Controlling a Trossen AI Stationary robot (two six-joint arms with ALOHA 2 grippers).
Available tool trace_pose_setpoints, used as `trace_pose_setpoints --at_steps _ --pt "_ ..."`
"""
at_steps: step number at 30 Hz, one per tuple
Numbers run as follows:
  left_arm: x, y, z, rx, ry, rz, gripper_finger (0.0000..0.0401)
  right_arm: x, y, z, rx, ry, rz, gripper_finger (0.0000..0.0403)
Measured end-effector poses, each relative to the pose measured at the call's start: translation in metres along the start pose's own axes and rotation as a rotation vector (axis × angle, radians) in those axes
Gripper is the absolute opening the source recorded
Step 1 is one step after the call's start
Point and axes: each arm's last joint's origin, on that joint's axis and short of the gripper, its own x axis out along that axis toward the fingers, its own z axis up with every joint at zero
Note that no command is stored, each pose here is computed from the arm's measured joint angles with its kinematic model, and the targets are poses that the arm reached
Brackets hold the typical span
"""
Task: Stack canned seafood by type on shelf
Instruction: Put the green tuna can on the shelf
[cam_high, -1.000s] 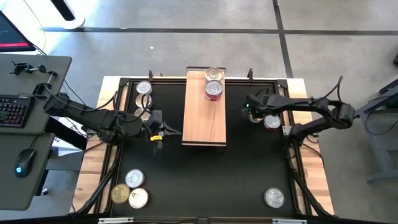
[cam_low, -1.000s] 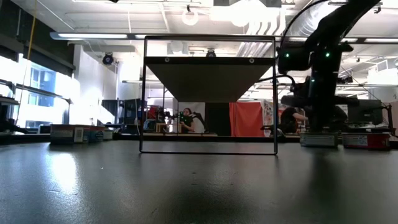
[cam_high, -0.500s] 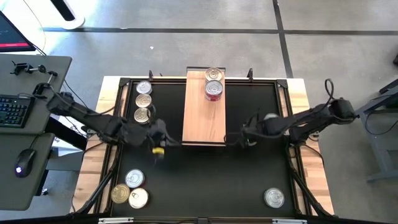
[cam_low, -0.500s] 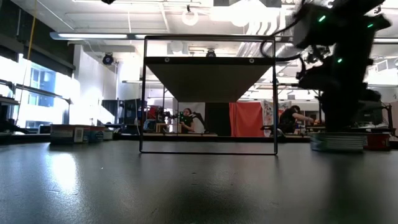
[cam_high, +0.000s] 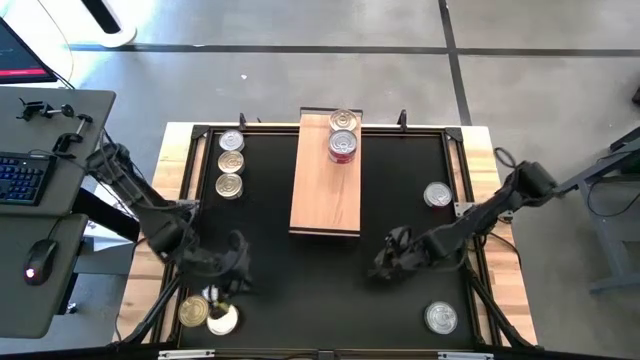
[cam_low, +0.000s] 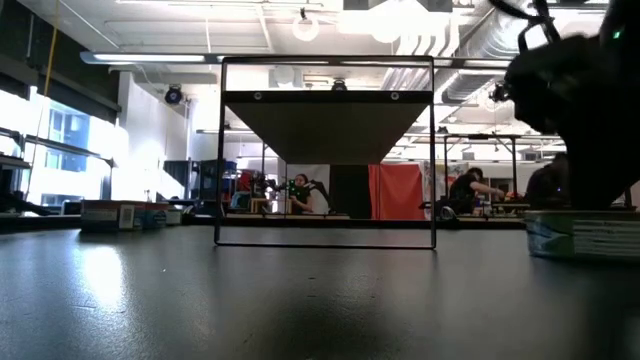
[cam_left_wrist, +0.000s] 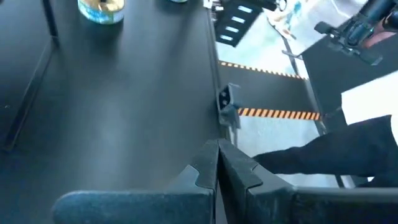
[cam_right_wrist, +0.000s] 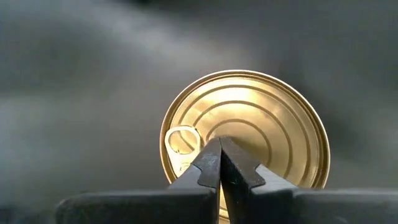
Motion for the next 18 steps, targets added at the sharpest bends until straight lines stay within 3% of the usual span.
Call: trace_pose_setpoints --at_steps 9,14,18 --pt "0.006 -0.033 -0.033 0.119 -0.051 0.038 0.0 0.033 0.099 -0.038 -0.092 0.042 0.05 0.0" --pt "0.039 -0.037 -0.047 0.182 -0.027 0.096 0.0 0.05 0.152 -0.033 -0.167 -0.006 0.126 0.0" --pt "0.072 -0.033 -0.053 0.209 -0.022 0.14 0.0 0.05 0.184 -0.022 -0.31 -0.036 0.177 0.0"
